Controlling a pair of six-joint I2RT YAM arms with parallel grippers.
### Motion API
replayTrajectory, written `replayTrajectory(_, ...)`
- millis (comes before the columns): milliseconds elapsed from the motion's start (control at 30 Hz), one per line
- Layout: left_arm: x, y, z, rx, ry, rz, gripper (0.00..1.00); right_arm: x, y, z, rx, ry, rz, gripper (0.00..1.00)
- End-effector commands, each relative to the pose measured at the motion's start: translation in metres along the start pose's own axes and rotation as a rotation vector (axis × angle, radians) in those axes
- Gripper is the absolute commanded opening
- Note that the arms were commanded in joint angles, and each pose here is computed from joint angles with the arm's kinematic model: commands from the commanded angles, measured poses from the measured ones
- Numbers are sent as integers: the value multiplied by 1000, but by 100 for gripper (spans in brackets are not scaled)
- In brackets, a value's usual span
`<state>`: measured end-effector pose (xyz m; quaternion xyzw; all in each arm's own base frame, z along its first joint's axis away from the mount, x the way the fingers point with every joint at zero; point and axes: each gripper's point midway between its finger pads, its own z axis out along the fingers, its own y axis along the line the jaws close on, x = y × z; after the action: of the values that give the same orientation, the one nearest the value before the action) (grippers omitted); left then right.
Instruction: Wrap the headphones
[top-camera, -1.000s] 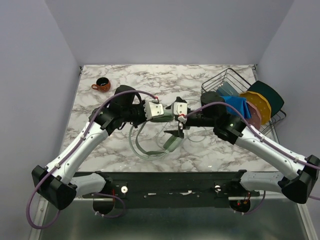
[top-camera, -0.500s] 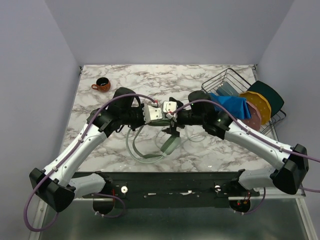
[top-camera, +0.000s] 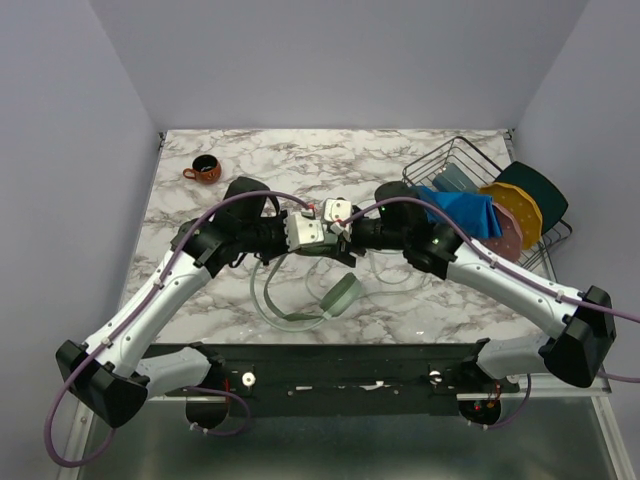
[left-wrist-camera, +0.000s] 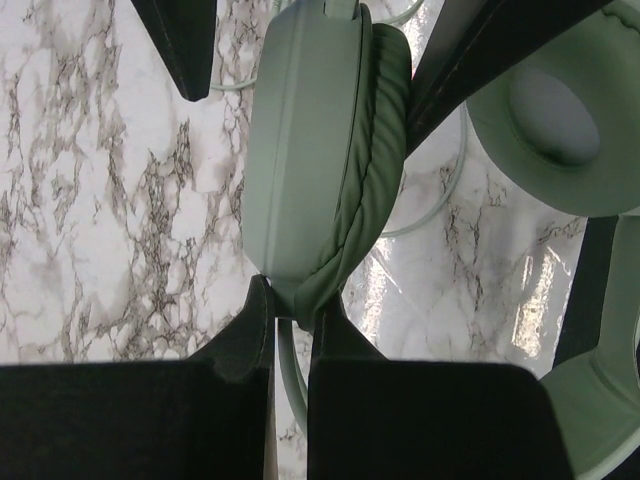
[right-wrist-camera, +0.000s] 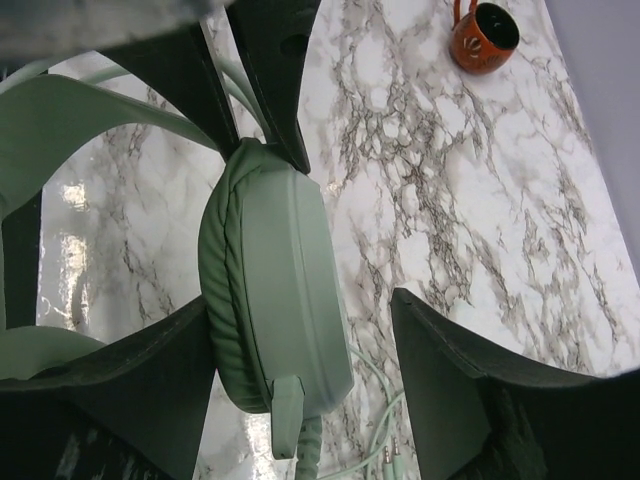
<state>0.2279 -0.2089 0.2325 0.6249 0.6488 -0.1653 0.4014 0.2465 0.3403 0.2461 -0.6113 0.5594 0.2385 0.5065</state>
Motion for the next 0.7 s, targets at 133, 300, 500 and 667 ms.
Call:
replayTrajectory(133,-37,-5,-15,7,-151,44,0,26,3,4,44,60,68,84)
replayTrajectory(300,-36,-7,-16,12,-147,48,0,21,5,2,42,31,80,84)
replayTrajectory(500,-36,-8,-15,18,-150,42,0,8,4,1,48,-26,78,58)
replayTrajectory(667,-35,6,-12,-49,-141,-4,17,0,2,1,48,-62,78,10)
